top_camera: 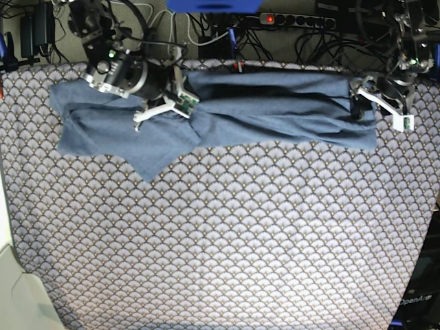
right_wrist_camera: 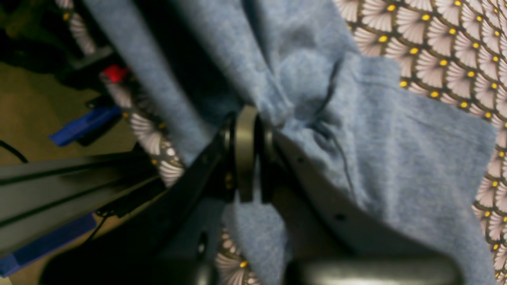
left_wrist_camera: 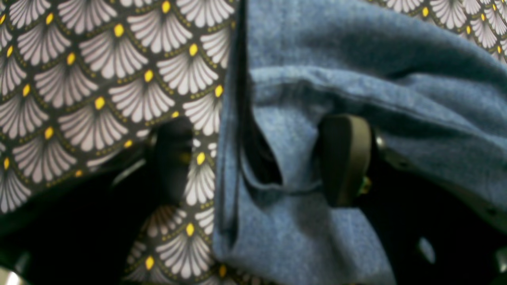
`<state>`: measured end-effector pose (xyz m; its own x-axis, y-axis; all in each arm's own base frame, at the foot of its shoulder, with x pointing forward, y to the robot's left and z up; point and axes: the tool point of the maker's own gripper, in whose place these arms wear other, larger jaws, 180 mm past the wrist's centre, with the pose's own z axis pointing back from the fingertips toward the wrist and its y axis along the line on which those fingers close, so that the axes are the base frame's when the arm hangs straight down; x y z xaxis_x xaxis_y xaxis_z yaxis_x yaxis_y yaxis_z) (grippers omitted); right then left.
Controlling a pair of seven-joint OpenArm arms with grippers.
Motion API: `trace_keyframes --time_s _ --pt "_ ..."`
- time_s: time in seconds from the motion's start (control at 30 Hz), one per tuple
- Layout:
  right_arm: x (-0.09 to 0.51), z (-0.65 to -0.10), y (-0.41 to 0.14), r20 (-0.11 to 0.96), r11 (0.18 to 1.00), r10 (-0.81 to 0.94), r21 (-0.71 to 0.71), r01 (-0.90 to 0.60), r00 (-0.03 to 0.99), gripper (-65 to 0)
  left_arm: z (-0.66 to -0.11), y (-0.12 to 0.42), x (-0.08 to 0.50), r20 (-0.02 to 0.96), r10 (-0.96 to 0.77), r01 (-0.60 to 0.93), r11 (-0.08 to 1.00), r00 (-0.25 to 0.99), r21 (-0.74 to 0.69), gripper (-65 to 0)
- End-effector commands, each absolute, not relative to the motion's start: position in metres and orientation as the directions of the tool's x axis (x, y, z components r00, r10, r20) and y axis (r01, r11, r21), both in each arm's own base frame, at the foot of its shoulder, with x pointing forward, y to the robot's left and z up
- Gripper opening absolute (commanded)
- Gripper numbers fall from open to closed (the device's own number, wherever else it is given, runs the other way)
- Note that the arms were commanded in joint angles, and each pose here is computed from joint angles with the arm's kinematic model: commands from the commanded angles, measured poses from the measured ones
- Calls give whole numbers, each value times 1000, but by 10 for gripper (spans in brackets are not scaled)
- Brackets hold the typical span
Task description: Fold the T-shirt properly
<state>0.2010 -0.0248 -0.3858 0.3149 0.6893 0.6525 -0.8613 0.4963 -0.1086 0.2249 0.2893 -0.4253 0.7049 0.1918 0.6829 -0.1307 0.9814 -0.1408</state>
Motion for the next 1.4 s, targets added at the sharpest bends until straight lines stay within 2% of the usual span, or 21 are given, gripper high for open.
trace_keyframes --time_s 0.0,0.43,0.57,0.67,0.77,1.07,1.37 --pt "207 -376 -21 679 497 673 -124 -859 291 -650 -424 294 223 676 182 -130 983 714 -128 -164" --pt "205 -377 -21 679 495 674 -121 -861 292 -641 -425 293 223 675 185 -131 983 714 -131 -164" --pt "201 -379 -20 671 485 682 -117 -867 291 -550 -424 293 223 677 183 -130 983 713 -129 -164" --pt "190 -387 -21 622 428 735 -119 -896 269 -478 -423 293 224 679 182 -128 983 712 -129 -164" --pt "193 -386 -19 608 408 754 -134 -903 250 -442 -422 293 224 680 181 -127 984 711 -129 -164" --pt "230 -369 -33 604 420 769 -229 -878 211 -440 -423 293 224 680 184 -129 983 710 -131 -164" --pt "319 -334 -77 614 527 757 -369 -765 226 -439 -425 293 222 675 190 -135 982 713 -133 -164"
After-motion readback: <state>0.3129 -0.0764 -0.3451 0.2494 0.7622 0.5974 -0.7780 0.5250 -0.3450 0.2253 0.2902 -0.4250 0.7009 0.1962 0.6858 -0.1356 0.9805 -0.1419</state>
